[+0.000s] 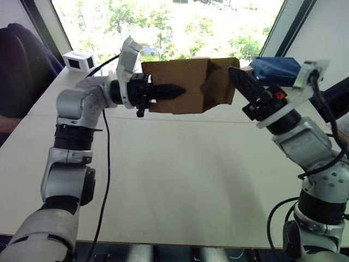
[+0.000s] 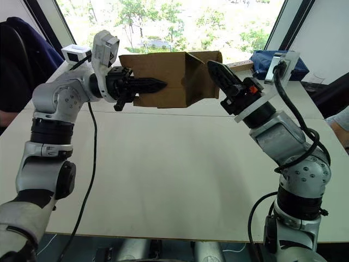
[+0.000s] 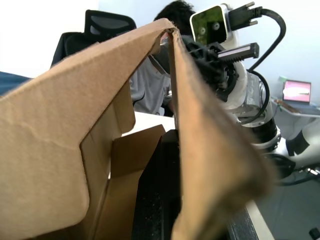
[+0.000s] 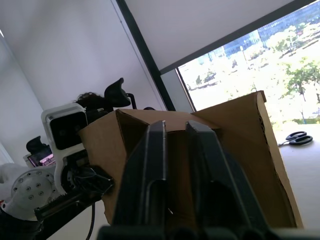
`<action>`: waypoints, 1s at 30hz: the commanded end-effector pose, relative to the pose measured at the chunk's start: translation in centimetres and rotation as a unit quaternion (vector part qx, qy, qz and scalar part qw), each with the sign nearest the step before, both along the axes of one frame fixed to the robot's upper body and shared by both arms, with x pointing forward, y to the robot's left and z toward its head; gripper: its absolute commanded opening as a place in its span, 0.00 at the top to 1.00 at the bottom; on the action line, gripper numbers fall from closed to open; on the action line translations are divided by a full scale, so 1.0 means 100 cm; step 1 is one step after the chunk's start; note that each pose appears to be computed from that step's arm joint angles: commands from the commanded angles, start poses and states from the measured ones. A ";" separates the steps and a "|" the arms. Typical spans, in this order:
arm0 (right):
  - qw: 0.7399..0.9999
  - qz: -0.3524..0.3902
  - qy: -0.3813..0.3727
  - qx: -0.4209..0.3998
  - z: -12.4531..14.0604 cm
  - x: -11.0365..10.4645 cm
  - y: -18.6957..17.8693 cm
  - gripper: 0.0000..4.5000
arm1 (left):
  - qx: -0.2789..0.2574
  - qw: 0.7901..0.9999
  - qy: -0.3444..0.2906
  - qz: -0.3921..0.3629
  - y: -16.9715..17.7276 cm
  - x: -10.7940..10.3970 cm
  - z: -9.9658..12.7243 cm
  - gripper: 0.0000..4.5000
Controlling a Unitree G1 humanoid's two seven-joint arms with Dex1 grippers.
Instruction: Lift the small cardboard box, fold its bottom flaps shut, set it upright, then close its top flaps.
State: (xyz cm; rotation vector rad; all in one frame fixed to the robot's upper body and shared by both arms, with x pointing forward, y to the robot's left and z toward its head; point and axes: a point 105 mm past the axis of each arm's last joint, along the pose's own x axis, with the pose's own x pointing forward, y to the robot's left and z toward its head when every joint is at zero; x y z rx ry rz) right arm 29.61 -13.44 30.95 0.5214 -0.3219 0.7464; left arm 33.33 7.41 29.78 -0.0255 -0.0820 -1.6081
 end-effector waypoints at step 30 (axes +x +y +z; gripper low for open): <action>0.992 0.045 -0.028 -0.115 -0.013 0.004 0.039 0.99 | 0.011 0.999 -0.017 -0.034 -0.010 -0.009 0.003 1.00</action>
